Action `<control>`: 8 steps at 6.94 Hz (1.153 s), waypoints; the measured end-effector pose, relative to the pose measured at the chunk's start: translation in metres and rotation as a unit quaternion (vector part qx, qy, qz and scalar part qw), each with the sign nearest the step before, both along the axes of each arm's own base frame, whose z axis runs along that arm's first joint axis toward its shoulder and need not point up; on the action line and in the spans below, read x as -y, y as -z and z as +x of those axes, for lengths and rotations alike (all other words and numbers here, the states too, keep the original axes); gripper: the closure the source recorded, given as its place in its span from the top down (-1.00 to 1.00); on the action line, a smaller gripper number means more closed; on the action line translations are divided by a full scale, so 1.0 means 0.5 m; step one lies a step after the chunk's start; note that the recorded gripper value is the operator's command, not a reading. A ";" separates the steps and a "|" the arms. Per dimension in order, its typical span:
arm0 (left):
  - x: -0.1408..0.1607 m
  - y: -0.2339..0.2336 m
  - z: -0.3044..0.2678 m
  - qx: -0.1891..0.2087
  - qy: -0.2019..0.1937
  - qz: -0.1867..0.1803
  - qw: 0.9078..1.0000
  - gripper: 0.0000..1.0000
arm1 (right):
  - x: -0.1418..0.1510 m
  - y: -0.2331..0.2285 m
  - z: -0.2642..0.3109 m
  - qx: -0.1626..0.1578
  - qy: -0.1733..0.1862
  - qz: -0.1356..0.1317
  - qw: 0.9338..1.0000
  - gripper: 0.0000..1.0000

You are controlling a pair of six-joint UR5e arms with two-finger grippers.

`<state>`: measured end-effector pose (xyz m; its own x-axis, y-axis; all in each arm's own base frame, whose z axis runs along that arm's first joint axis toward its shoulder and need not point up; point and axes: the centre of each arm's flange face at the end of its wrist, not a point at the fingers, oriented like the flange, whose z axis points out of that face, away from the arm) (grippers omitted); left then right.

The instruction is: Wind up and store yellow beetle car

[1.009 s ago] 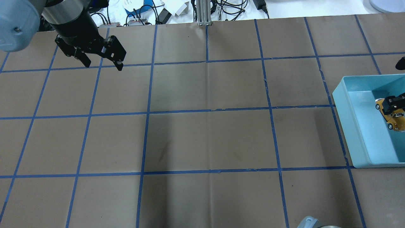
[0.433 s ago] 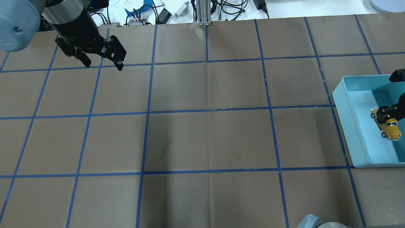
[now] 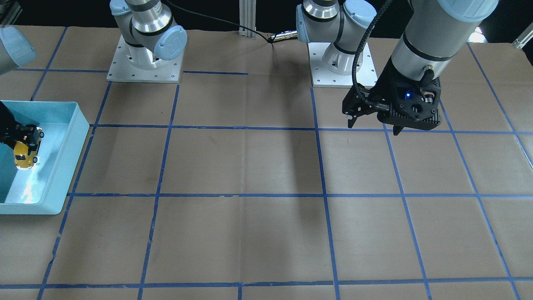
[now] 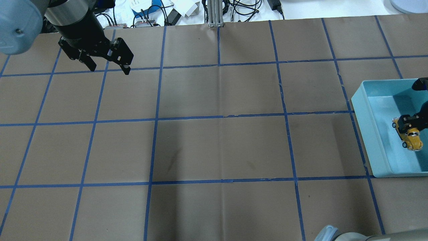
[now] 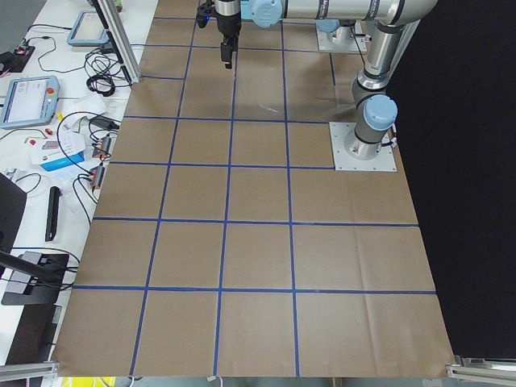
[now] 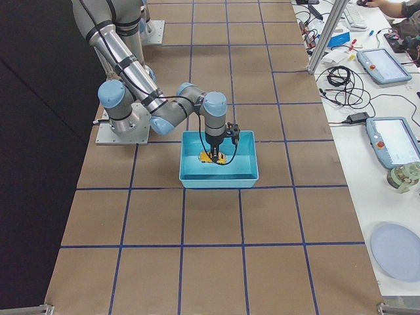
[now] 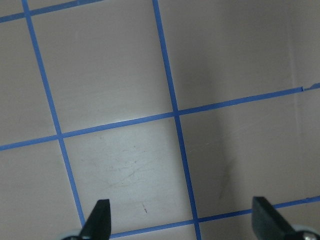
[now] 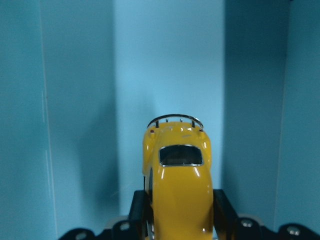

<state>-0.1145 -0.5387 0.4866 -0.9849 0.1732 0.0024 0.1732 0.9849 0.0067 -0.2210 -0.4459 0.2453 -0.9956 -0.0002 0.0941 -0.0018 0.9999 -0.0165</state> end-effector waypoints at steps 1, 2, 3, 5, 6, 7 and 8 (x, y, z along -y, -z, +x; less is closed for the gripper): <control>0.000 0.000 0.001 0.000 0.000 0.000 1.000 1.00 | 0.001 -0.001 -0.001 -0.002 0.005 -0.002 1.000 1.00; 0.000 -0.001 0.001 0.000 0.000 0.000 1.000 1.00 | 0.001 -0.002 -0.002 -0.003 0.007 -0.004 1.000 1.00; 0.000 -0.001 0.000 -0.001 0.000 0.000 1.000 1.00 | 0.003 -0.006 -0.004 -0.005 0.008 -0.006 1.000 1.00; 0.000 -0.002 0.000 -0.001 -0.002 0.000 1.000 1.00 | 0.023 -0.039 -0.002 -0.013 0.008 -0.018 1.000 1.00; 0.002 -0.002 -0.001 -0.001 -0.003 0.000 1.000 1.00 | 0.043 -0.070 0.002 -0.017 0.007 -0.024 1.000 1.00; 0.005 -0.002 0.000 -0.001 -0.007 0.001 1.000 1.00 | 0.066 -0.103 0.010 -0.018 0.001 -0.027 0.999 1.00; 0.010 -0.001 0.000 -0.001 -0.016 0.003 1.000 1.00 | 0.089 -0.135 0.025 -0.018 -0.004 -0.030 0.999 1.00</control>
<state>-0.1145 -0.5439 0.4869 -0.9899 0.1418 0.0060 0.1419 0.9898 0.0115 -0.2084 -0.4905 0.3129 -0.9914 -0.0010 0.1308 -0.0110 0.9971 -0.0757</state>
